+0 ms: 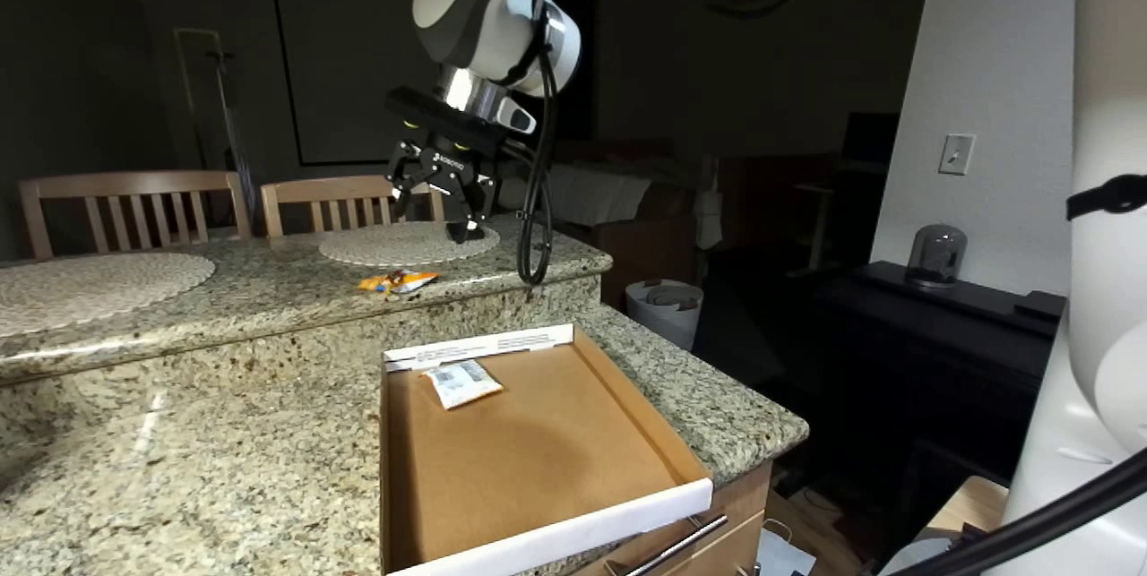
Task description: Put the two orange sachets on the box, one at a time
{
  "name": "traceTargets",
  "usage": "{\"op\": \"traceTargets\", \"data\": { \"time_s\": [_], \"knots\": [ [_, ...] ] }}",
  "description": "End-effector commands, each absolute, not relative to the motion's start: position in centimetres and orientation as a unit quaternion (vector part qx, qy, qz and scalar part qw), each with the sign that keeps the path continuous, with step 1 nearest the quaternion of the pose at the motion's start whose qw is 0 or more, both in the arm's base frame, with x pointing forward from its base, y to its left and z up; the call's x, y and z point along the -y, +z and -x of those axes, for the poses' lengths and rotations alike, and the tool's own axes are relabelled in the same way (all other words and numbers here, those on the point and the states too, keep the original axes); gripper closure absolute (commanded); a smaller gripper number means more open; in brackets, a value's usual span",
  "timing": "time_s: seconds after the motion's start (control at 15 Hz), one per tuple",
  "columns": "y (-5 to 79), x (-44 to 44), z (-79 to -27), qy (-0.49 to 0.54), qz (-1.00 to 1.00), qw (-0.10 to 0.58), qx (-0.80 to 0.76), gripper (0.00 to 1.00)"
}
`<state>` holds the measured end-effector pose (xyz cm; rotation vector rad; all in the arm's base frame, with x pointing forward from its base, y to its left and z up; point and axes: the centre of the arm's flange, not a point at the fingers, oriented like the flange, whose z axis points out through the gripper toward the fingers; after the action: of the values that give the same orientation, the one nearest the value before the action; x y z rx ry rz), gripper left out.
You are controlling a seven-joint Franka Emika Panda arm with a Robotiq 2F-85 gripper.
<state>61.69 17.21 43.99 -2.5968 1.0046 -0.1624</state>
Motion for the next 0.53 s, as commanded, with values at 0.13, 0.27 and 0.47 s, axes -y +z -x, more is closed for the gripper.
{"op": "traceTargets", "data": {
  "time_s": [0.13,0.27,0.47],
  "knots": [
    [40.6,-19.2,-68.6,-0.027,0.945,0.148,-0.291,0.00],
    [39.0,-19.5,-70.2,-0.024,0.944,0.157,-0.289,0.00],
    [36.9,-20.1,-72.3,-0.024,0.941,0.168,-0.291,0.00]
  ]
}}
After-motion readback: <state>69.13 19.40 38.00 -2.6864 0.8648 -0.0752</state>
